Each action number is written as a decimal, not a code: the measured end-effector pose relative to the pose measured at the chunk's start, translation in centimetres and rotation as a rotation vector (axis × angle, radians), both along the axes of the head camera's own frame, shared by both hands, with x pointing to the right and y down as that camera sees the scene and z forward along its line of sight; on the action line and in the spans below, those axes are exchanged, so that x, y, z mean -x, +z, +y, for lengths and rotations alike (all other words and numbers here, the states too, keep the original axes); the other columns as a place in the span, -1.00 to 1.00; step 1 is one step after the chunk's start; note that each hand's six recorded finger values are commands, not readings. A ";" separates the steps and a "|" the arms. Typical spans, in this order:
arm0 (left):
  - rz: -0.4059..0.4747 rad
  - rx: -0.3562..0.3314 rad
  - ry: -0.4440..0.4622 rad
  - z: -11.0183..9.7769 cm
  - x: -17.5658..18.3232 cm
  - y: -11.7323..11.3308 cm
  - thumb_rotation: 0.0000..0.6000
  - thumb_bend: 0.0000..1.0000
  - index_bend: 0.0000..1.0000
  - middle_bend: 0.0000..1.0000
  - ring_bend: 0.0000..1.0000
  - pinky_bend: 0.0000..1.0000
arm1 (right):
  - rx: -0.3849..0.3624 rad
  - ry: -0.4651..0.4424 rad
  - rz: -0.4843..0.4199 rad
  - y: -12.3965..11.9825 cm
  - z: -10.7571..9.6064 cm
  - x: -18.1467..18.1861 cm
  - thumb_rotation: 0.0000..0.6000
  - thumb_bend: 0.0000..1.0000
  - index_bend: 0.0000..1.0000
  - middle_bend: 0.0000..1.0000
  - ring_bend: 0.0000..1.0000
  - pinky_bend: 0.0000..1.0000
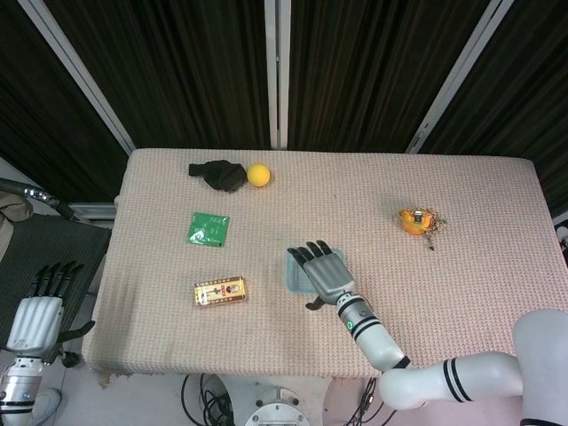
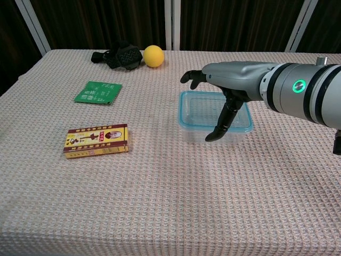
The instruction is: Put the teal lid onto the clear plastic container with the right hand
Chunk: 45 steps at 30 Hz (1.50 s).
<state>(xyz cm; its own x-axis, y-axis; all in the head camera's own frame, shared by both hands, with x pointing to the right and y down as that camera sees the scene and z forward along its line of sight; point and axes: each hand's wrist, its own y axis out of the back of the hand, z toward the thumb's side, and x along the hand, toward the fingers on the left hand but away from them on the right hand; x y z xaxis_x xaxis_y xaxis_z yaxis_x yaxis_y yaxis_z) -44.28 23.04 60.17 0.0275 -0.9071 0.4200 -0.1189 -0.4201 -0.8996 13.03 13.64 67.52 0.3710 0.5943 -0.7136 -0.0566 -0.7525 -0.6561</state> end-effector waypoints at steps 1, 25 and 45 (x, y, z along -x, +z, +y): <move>0.000 0.001 -0.002 0.0 0.0 0.0 1.00 -1.00 -0.80 -0.89 -1.00 -1.00 | 0.003 -0.001 0.005 0.2 0.0 0.1 1.00 -1.00 -1.00 -0.74 -1.00 -1.00; -0.001 0.001 -0.011 0.5 0.3 -0.1 1.00 -1.00 -0.80 -0.89 -1.00 -1.00 | -0.013 -0.028 -0.003 1.1 0.8 0.9 1.00 -1.00 -1.00 -0.79 -1.00 -1.00; -0.002 -0.004 0.004 0.1 -0.4 -0.3 1.00 -1.00 -0.80 -0.89 -1.00 -1.00 | -0.014 -0.126 -0.118 -1.3 6.4 -1.6 1.00 -1.00 -1.00 -0.58 -1.00 -1.00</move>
<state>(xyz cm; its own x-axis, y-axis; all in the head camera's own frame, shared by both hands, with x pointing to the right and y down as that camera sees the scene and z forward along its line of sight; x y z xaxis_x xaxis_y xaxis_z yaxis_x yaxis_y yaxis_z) -43.87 23.17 59.83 0.0299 -0.9087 0.4164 -0.1153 -0.4170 -0.9016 14.66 20.05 66.23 0.5240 0.5472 -0.6527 -0.0721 -0.7350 -0.6742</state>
